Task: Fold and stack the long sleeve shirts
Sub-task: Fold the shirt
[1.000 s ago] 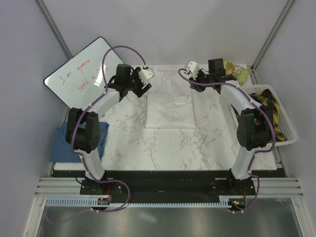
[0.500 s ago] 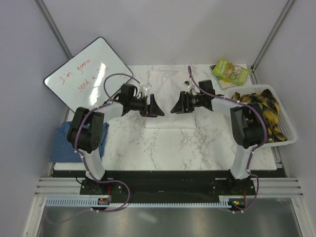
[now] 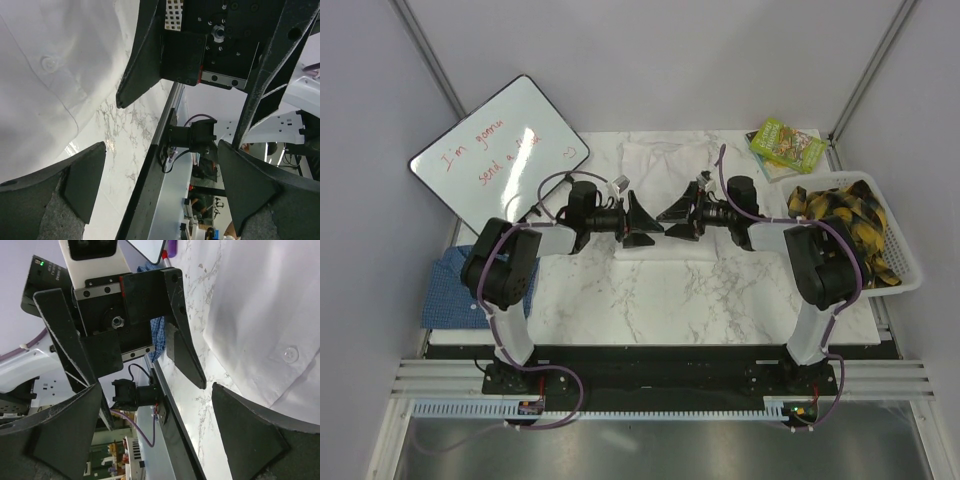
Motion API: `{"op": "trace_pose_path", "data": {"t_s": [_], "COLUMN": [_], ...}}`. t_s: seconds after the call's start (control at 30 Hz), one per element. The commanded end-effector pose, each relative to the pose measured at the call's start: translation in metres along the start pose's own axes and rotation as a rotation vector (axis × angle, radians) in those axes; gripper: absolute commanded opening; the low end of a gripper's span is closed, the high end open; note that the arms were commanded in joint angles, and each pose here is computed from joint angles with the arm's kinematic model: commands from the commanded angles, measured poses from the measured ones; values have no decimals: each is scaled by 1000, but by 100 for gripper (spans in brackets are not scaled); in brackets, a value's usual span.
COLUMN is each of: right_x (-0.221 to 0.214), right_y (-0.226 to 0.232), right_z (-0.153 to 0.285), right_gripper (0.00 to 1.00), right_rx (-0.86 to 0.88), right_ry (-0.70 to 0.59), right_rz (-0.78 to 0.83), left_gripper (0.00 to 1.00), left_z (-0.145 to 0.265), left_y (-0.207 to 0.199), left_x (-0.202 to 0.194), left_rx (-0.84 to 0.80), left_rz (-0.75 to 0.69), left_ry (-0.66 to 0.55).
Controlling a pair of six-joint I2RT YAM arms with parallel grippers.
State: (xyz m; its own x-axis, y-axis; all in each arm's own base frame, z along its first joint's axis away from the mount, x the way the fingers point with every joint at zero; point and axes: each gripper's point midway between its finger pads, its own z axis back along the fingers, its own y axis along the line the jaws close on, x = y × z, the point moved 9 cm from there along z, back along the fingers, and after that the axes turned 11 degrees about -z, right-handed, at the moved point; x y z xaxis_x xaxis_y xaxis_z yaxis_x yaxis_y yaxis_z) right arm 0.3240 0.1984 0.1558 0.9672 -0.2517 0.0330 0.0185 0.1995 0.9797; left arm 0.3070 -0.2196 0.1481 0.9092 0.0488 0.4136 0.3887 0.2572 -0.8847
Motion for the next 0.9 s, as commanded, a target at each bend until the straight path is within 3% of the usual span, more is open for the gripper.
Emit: {"op": "trace_pose_path", "data": {"t_s": [0.0,0.33,0.5,0.6,0.73,0.87], "right_x": [-3,9,9,7,5,-1], "right_y": [-9,-86,-111,-101,-55,-32], "right_z": [2,20,40,45,54,55], "right_gripper": [98,98,98,98,98,98], "right_rx": [26,-181,-300,-315,-257,-197], "right_ry": [11,-13,-25,18,57,74], "right_rz": [-23,-95,-130,-36,102,62], "left_gripper": [99,99,99,99,99,99], "left_z": [-5,11,30,41,49,46], "left_y": [16,82,86,76,46,22], "left_x": [-5,-18,-37,-41,-26,-11], "left_rx": [-16,165,227,212,130,75], "left_rz": [24,127,141,109,-13,-85], "left_ry": [-31,-38,-34,-34,-43,-47]}}
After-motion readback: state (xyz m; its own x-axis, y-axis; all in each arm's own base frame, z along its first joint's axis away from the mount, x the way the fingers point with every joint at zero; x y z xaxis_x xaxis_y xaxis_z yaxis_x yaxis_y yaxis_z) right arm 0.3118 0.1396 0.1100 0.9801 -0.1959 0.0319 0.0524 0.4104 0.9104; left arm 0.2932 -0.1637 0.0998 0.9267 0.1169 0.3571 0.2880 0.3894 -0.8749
